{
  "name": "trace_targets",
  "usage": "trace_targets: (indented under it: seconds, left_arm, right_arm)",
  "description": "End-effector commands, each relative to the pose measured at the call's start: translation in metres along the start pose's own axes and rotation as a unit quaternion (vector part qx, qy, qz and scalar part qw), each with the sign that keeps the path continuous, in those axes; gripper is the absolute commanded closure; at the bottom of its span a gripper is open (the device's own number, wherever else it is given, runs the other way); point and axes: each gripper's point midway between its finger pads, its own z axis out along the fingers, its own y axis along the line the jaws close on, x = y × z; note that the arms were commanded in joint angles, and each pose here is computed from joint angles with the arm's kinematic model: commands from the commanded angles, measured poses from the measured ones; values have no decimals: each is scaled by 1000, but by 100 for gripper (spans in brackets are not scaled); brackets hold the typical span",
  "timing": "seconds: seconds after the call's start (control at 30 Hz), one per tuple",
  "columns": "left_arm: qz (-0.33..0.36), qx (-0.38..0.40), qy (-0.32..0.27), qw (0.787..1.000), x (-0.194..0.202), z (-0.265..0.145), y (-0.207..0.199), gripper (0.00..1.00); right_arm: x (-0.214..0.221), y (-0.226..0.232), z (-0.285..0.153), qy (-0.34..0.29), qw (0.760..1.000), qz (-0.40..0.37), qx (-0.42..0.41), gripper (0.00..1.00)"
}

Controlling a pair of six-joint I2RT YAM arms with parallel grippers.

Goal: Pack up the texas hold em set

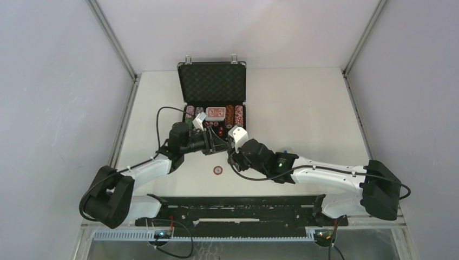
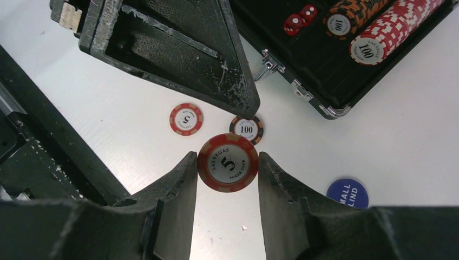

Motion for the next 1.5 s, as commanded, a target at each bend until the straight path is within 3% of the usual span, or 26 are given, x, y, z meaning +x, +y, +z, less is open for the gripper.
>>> trace_targets:
  seconds: [0.0, 0.73, 1.47]
  left_arm:
    - [23, 43, 6, 999, -5, 4, -24, 54]
    - [25, 57, 51, 997, 17, 14, -30, 58]
    - [33, 62, 58, 996, 16, 16, -37, 64]
  right_arm:
    - [-20, 2, -4, -34, 999, 6, -14, 59]
    - [-23, -12, -8, -41, 999, 11, 0, 60]
    - [-14, -1, -1, -28, 999, 8, -16, 60]
